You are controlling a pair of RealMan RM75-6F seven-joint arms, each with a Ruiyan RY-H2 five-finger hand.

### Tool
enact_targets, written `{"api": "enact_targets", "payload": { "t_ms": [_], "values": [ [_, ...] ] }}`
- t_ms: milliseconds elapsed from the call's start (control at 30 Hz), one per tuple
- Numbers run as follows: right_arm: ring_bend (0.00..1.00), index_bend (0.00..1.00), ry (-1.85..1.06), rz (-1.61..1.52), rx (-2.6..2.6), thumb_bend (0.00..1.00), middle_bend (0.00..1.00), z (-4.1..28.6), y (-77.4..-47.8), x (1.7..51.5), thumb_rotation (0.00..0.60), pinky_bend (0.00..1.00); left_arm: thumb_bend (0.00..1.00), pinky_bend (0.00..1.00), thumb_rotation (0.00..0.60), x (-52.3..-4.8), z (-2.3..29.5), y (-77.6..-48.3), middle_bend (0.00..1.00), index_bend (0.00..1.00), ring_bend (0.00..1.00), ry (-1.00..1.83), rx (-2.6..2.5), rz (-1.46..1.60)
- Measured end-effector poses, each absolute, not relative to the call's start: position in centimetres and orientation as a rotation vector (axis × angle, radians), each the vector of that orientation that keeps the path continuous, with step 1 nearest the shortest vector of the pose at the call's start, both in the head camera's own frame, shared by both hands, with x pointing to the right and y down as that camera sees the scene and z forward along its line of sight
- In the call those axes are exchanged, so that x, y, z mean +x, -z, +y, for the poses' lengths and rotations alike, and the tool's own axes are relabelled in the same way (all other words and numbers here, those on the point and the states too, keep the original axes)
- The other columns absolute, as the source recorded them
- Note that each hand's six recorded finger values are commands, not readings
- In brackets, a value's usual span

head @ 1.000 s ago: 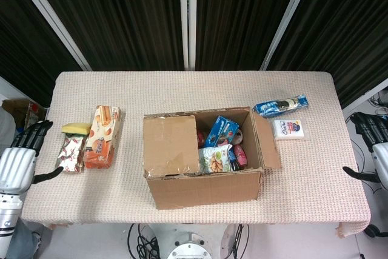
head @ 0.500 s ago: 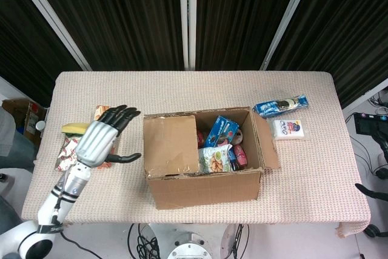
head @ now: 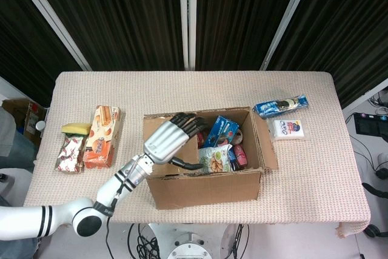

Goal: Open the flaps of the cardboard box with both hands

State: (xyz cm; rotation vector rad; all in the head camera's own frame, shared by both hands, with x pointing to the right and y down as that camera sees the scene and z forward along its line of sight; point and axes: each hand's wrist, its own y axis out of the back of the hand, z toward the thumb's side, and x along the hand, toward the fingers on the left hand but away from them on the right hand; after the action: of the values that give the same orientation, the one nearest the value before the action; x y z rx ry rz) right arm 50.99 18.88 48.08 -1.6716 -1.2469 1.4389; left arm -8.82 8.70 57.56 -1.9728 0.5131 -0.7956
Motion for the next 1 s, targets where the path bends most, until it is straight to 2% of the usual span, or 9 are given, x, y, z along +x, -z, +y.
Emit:
{"api": "enact_targets", "payload": {
  "t_ms": [400, 667, 1000],
  "values": [
    [0.00, 0.00, -1.420, -1.268, -1.684, 0.00, 0.00, 19.1, -47.5, 51.2, 0.600, 0.00, 0.00, 0.15, 0.000, -4.3, 11.4, -59.6, 0.17, 0.24, 0.09, 0.644, -2.058, 0.168],
    [0.00, 0.00, -1.413, -1.266, -1.705, 0.00, 0.00, 18.9, -47.8, 51.0, 0.600, 0.00, 0.00, 0.15, 0.000, -4.5, 10.0, -61.6, 0.22, 0.26, 0.12, 0.719, -2.036, 0.077],
    [0.00, 0.00, -1.401, -1.272, -1.722, 0.00, 0.00, 18.5, -48.0, 50.9, 0.600, 0.00, 0.00, 0.16, 0.000, -6.5, 8.4, -61.7, 0.35, 0.33, 0.18, 0.815, -1.961, 0.042]
  ]
}}
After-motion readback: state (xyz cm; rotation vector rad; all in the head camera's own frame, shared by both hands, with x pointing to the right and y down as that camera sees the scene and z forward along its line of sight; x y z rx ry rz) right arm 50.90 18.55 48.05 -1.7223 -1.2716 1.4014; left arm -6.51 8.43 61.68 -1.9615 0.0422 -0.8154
